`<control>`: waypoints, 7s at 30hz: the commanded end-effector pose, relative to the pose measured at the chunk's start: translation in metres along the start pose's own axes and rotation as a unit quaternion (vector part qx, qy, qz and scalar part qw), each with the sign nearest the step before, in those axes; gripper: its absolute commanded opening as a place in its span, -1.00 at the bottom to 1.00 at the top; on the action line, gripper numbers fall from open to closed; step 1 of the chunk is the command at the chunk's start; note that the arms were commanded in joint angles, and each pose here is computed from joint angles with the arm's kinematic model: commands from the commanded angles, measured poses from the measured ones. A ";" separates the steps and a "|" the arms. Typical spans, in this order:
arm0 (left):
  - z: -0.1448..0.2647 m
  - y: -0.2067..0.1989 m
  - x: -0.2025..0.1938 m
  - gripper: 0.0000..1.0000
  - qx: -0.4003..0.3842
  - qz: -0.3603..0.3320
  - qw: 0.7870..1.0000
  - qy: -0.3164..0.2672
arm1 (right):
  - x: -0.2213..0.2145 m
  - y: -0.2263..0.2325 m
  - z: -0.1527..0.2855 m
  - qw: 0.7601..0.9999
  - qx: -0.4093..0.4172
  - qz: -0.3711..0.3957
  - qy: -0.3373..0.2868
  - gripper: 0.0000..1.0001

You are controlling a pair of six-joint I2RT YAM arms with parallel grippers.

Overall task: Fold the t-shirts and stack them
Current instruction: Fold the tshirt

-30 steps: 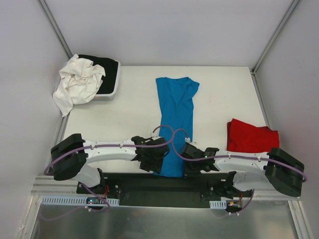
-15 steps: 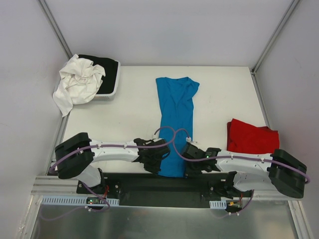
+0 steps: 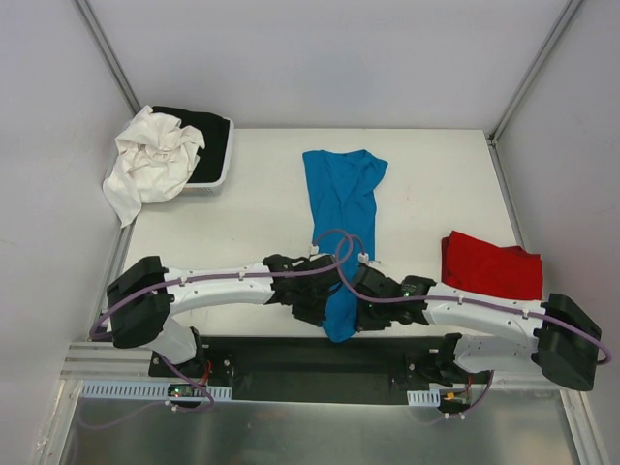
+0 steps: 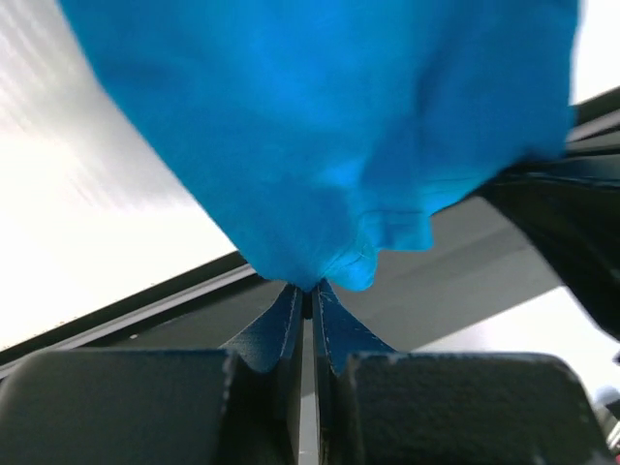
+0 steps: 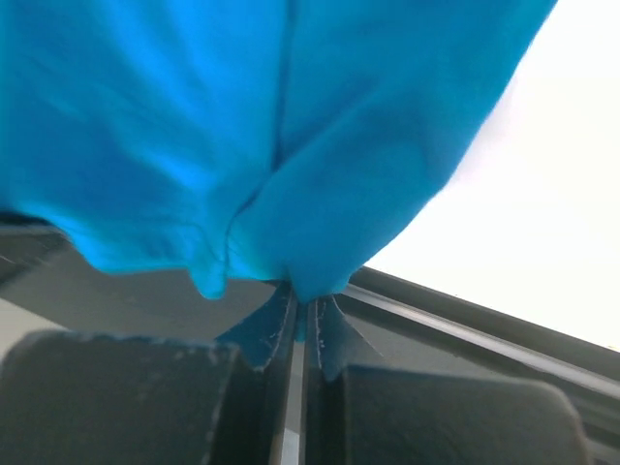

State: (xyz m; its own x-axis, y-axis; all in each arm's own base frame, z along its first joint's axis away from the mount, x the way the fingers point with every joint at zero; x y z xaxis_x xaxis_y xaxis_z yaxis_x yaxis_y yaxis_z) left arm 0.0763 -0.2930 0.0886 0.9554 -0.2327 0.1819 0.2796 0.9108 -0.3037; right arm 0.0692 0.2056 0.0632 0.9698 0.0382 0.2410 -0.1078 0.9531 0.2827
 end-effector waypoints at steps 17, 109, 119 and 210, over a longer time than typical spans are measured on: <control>0.040 0.021 0.066 -1.00 0.037 0.001 0.998 -0.053 | 0.077 -0.007 0.050 0.999 0.006 0.004 -0.043 -0.99; 0.003 0.087 0.276 0.99 0.026 0.043 0.997 -0.062 | 0.285 -0.040 0.015 0.998 0.033 -0.038 -0.035 0.43; 0.036 0.073 0.264 0.99 0.010 0.039 0.996 -0.085 | 0.241 -0.048 0.017 0.997 0.038 -0.062 -0.030 0.20; 0.074 0.058 0.231 0.99 0.111 0.051 0.978 -0.167 | 0.241 -0.025 0.055 0.994 0.064 -0.060 -0.061 0.68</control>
State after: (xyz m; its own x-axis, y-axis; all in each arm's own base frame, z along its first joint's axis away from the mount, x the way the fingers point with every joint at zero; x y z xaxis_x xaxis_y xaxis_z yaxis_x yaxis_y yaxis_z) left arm 0.2805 -0.2984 0.1500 0.9110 -0.0677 0.4067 0.1531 0.9714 -0.1813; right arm 0.2711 0.1879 0.1489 0.9519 -0.1179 0.2827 -0.0174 0.9006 0.4343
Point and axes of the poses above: each gripper's point midway between its finger pads, its own z axis back along the fingers, its own y axis along the line the jaws close on, x = y × z, the point moved 3 cm from there along z, back along the fingers, and after that the axes turned 1 degree about -z, right-handed, at the moved point
